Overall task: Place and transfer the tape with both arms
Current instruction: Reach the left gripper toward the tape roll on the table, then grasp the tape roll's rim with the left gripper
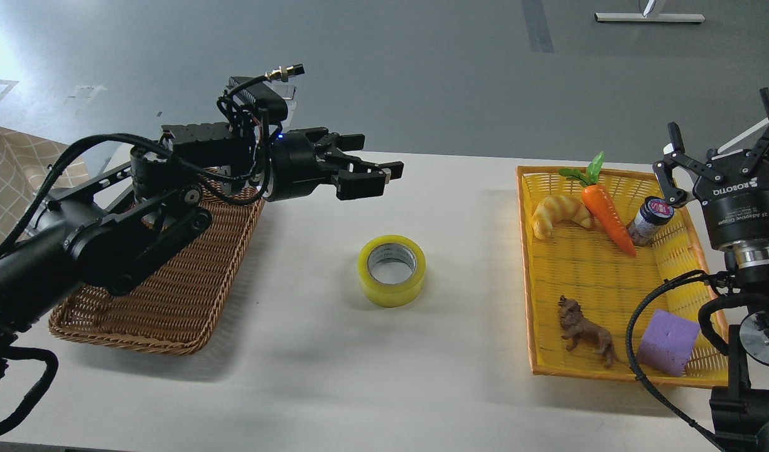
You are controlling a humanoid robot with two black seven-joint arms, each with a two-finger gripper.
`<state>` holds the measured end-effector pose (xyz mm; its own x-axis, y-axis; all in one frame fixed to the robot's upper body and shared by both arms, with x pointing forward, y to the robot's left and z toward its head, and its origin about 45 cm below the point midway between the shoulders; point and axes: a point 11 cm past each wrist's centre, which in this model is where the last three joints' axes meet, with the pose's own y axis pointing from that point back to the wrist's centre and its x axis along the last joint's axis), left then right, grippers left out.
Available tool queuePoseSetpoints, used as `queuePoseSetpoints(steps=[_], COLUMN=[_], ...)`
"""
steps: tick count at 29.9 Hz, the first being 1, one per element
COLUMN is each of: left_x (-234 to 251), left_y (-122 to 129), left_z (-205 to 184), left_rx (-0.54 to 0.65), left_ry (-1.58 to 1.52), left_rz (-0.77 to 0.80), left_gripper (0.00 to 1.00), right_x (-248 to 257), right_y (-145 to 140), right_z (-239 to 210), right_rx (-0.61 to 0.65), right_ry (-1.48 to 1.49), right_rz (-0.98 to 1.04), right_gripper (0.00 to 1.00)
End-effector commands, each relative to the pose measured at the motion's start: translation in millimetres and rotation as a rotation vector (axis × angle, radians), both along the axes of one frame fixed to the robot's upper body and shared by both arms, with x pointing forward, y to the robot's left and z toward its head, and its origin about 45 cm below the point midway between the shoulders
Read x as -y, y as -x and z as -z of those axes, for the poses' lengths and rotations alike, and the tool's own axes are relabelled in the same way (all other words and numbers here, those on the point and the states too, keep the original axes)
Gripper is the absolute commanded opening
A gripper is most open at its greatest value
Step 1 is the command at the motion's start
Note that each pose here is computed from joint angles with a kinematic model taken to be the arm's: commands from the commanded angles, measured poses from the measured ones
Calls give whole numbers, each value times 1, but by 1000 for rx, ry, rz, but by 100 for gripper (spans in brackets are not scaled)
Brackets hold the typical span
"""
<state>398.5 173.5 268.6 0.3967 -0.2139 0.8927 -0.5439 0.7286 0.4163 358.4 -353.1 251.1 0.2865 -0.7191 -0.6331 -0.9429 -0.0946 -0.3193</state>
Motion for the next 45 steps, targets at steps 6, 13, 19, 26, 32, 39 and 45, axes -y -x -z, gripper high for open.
queuePoseSetpoints(steps=[6,13,19,26,32,39,45], left_x=[-2,14,21,26,30,23,19], left_y=[1,6,14,19,19,16,14], left_z=[23,34,49,66,80,86,96], left_rx=[17,-17,-41,-70,-102,-115,-142], left_ry=[-146,-158,-195,-226,-232,-244,-251], left_rz=[-31,-38,-17,-13,-21,-44,-67], left_gripper=[98,98,98,98,98,97,97], right_x=[0,0,0,0,1,0,0], right_y=[0,1,1,1,2,1,2], right_z=[1,1,0,1,1,1,1], right_rx=[-3,-3,-2,-3,-3,-4,-4], right_ry=[0,1,1,1,1,1,1], right_rz=[1,0,0,0,1,0,1], right_gripper=[98,98,98,98,98,98,98])
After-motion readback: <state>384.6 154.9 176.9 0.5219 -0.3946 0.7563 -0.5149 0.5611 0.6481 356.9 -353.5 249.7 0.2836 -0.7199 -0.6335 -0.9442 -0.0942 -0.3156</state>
